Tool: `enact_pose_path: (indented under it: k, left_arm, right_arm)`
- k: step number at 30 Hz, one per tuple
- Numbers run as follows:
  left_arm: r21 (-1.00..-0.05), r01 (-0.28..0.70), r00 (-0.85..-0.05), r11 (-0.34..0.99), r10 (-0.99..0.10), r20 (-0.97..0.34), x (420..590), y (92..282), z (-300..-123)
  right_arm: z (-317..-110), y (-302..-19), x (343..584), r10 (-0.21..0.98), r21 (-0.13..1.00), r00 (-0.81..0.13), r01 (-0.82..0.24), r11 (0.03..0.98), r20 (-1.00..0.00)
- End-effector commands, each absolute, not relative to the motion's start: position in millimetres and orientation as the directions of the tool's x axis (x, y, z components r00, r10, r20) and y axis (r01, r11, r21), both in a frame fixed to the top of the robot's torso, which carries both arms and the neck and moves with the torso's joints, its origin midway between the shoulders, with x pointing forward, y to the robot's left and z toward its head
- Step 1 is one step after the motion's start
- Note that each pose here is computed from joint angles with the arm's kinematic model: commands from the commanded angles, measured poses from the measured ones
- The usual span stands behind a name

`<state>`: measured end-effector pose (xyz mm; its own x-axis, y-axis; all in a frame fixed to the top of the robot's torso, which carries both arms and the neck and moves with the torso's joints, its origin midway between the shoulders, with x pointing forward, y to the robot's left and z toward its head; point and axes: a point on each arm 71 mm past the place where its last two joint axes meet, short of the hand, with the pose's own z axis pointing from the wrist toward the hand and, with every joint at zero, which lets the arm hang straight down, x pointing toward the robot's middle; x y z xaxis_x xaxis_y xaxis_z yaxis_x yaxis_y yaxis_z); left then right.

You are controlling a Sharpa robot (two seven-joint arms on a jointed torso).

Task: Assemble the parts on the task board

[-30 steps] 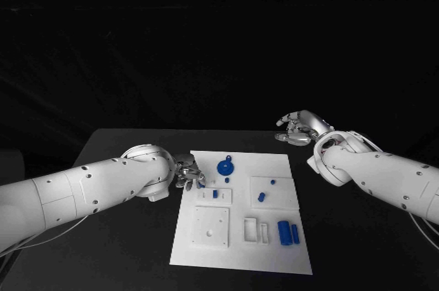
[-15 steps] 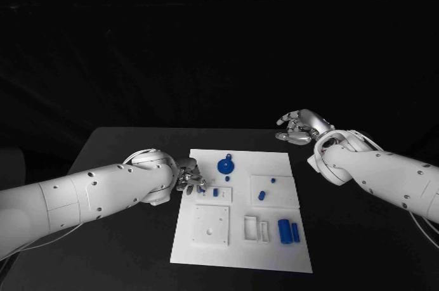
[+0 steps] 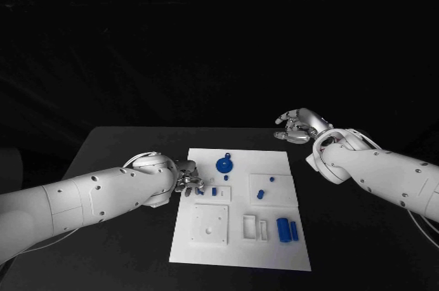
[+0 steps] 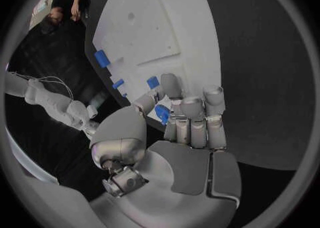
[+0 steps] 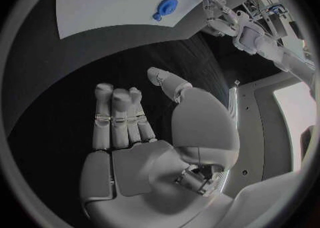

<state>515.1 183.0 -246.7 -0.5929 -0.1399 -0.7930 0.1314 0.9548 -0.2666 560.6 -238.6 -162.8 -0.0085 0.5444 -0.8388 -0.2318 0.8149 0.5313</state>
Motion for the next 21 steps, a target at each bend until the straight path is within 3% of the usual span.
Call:
enact_pose_path:
  k: [1, 21]
  left_arm:
    - [-0.252, 0.144, -0.578, 0.957, -0.125, -0.806, 515.4, 181.6, -248.0]
    - [-0.236, 0.168, -0.573, 0.957, -0.100, -0.814, 515.1, 178.0, -248.5]
  right_arm:
    - [-163.3, -237.2, 560.3, 0.538, 0.526, -0.020, -0.238, 0.816, -0.843]
    - [-163.4, -237.7, 560.5, 0.537, 0.526, -0.021, -0.237, 0.817, -0.843]
